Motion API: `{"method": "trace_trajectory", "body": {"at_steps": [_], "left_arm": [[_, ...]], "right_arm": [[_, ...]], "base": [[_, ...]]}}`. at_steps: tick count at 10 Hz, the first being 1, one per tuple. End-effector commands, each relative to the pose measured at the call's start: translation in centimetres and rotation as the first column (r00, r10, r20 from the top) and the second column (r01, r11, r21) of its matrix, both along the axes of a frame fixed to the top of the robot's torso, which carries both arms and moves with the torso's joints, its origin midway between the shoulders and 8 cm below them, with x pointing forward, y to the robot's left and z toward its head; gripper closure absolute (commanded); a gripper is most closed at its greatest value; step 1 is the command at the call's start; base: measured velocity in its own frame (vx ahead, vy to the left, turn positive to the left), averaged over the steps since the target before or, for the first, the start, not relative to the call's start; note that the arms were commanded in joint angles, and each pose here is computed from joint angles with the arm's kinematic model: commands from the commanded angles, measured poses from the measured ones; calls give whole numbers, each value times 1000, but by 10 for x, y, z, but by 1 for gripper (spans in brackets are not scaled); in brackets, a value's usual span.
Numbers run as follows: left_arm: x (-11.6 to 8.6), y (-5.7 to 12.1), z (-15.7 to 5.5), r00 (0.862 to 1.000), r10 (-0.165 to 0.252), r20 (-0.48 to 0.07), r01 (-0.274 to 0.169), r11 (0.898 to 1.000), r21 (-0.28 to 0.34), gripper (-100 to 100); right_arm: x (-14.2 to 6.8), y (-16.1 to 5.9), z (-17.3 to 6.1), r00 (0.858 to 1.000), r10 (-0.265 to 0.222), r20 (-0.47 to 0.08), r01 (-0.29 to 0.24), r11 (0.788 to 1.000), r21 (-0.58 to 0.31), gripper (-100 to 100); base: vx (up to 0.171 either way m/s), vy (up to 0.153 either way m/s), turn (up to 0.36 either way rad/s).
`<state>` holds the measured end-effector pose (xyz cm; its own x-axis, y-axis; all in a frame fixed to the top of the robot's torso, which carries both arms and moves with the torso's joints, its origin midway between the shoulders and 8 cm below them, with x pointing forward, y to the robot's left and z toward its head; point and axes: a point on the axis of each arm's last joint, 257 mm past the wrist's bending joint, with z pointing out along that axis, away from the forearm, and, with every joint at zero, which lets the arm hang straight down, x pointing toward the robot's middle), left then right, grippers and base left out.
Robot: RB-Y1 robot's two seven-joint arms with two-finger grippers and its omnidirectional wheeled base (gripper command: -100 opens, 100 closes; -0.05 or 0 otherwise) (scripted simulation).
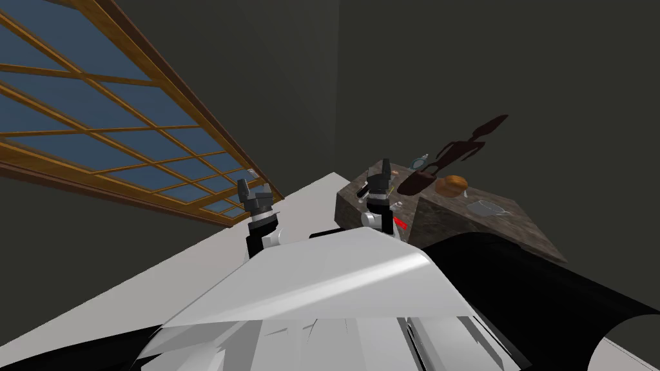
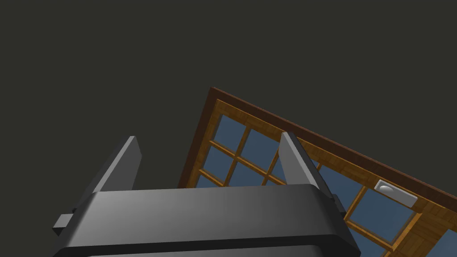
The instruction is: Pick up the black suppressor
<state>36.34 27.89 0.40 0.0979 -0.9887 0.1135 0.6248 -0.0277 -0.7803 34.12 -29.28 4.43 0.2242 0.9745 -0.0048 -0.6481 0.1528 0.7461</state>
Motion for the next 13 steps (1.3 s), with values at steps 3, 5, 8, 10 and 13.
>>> {"method": "trace_trajectory", "body": {"at_steps": [3, 5, 8, 10, 13], "left_arm": [[0, 0, 0, 1000, 0, 0, 0, 1000, 0, 0], [0, 0, 0, 1000, 0, 0, 0, 1000, 0, 0], [0, 0, 0, 1000, 0, 0, 0, 1000, 0, 0], [0, 0, 0, 1000, 0, 0, 0, 1000, 0, 0], [0, 0, 0, 1000, 0, 0, 0, 1000, 0, 0]], "right_arm": [[9, -5, -11, 997, 27, -66, -31, 997, -67, -100], [18, -17, -22, 991, 30, -131, -42, 995, -91, -100], [27, -36, -36, 978, 26, -206, -49, 993, -108, -100], [32, -48, -45, 967, 20, -255, -48, 993, -105, -100], [39, -78, -60, 942, 6, -336, -36, 996, -86, -100]], "base": [[67, 81, -55], [118, 144, -105], [119, 107, -96], [153, 146, -123], [106, 119, -100]]}}
